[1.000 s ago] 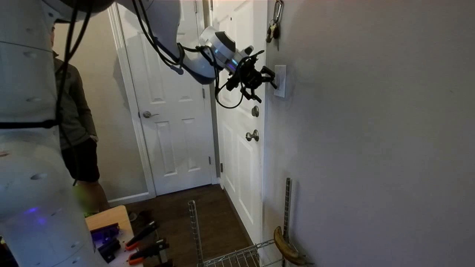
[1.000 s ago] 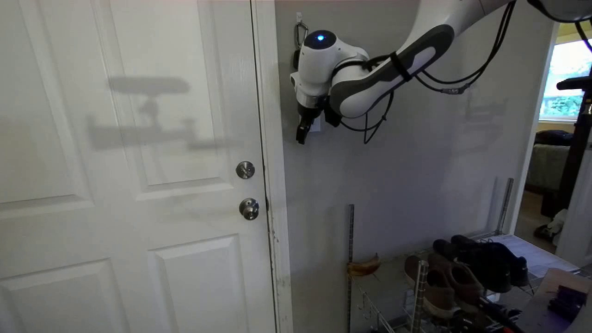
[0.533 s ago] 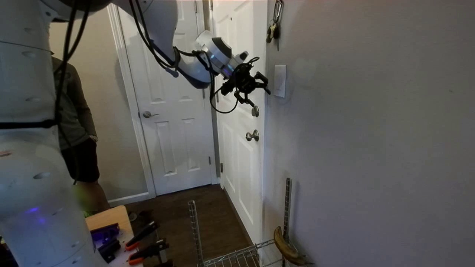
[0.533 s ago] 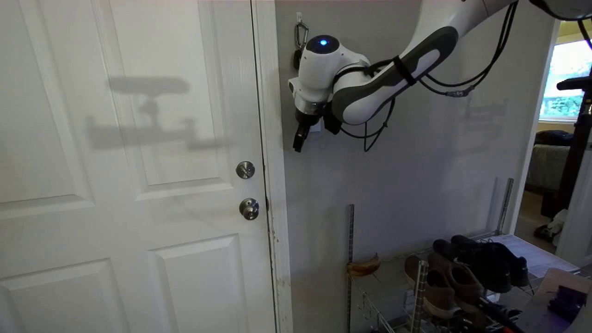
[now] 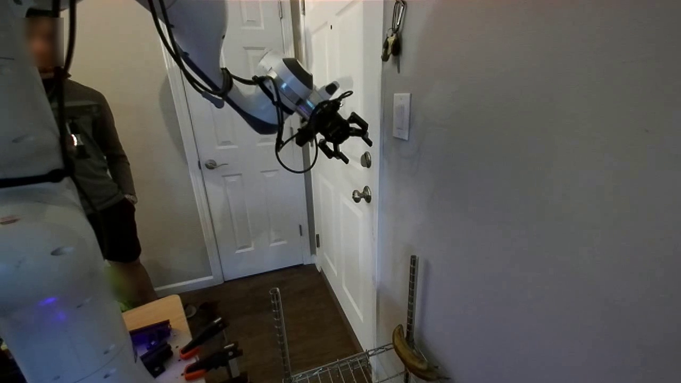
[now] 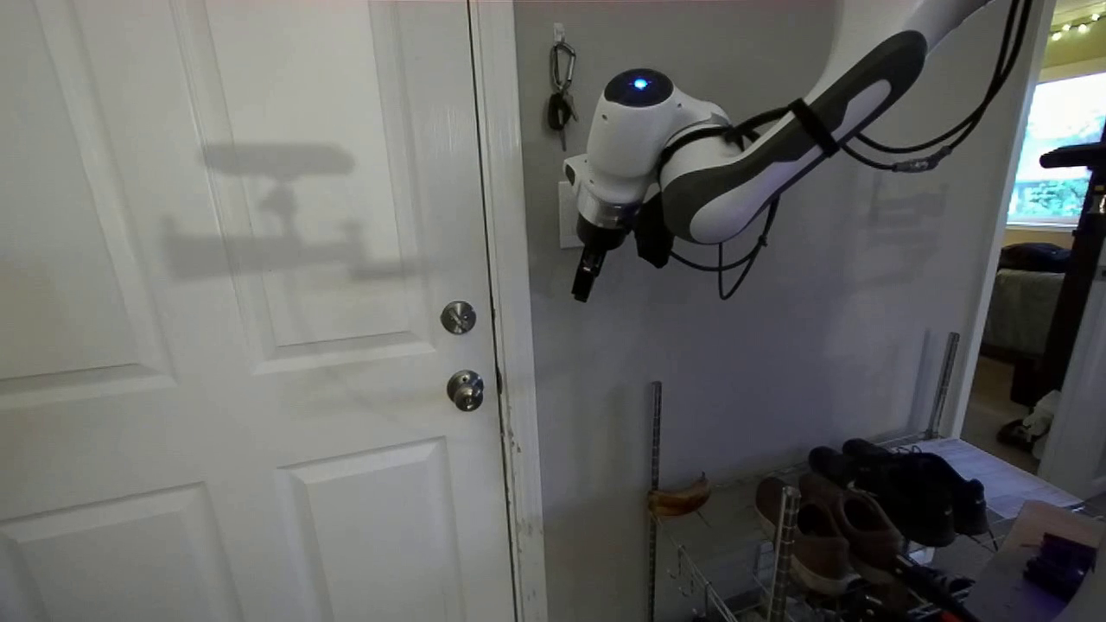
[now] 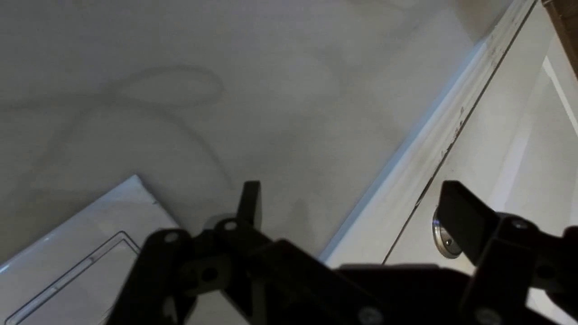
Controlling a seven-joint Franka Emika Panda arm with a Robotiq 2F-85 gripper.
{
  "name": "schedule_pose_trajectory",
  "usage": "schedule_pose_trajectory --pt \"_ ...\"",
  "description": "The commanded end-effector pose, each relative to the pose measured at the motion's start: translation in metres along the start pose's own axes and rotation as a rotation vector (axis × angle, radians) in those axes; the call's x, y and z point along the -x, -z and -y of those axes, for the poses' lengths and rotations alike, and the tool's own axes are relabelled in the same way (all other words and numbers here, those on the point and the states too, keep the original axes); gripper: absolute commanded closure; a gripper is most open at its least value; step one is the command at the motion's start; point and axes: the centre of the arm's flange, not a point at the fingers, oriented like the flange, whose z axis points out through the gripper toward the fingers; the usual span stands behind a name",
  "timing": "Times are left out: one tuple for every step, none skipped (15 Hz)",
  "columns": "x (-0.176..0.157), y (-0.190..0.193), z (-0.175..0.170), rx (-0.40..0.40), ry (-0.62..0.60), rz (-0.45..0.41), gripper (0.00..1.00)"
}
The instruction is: Flip the switch
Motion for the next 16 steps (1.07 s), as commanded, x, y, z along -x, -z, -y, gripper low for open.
schedule_pose_trajectory --pt "0.020 0.010 -0.006 -0.008 -0.012 -0.020 0.00" --pt "0.023 0.010 -0.007 -0.008 -0.020 -0.023 0.00" --pt "0.025 0.010 -0.007 -0.011 -0.027 -0.028 0.00" --pt "0.027 0.009 -0.008 -0.019 -0.035 -0.026 0.00" --pt "0.029 0.008 -0.008 -0.026 -0.045 -0.022 0.00" --pt "0.014 0.002 -0.006 -0.010 -0.019 -0.009 0.00" --pt "0.016 0.001 -0.007 -0.013 -0.021 -0.007 0.00" --pt "0.017 0.000 -0.007 -0.014 -0.022 -0.006 0.00" --pt "0.018 0.000 -0.007 -0.014 -0.022 -0.007 0.00" --pt "0.018 0.000 -0.007 -0.014 -0.023 -0.007 0.00" --pt "0.018 0.000 -0.007 -0.014 -0.023 -0.007 0.00" --pt "0.018 0.000 -0.007 -0.015 -0.023 -0.007 0.00" --pt "0.018 0.000 -0.007 -0.015 -0.023 -0.007 0.00" --pt "0.018 0.000 -0.007 -0.015 -0.023 -0.008 0.00" --pt "0.018 0.000 -0.007 -0.015 -0.023 -0.008 0.00" --pt "0.018 0.000 -0.007 -0.015 -0.023 -0.008 0.00"
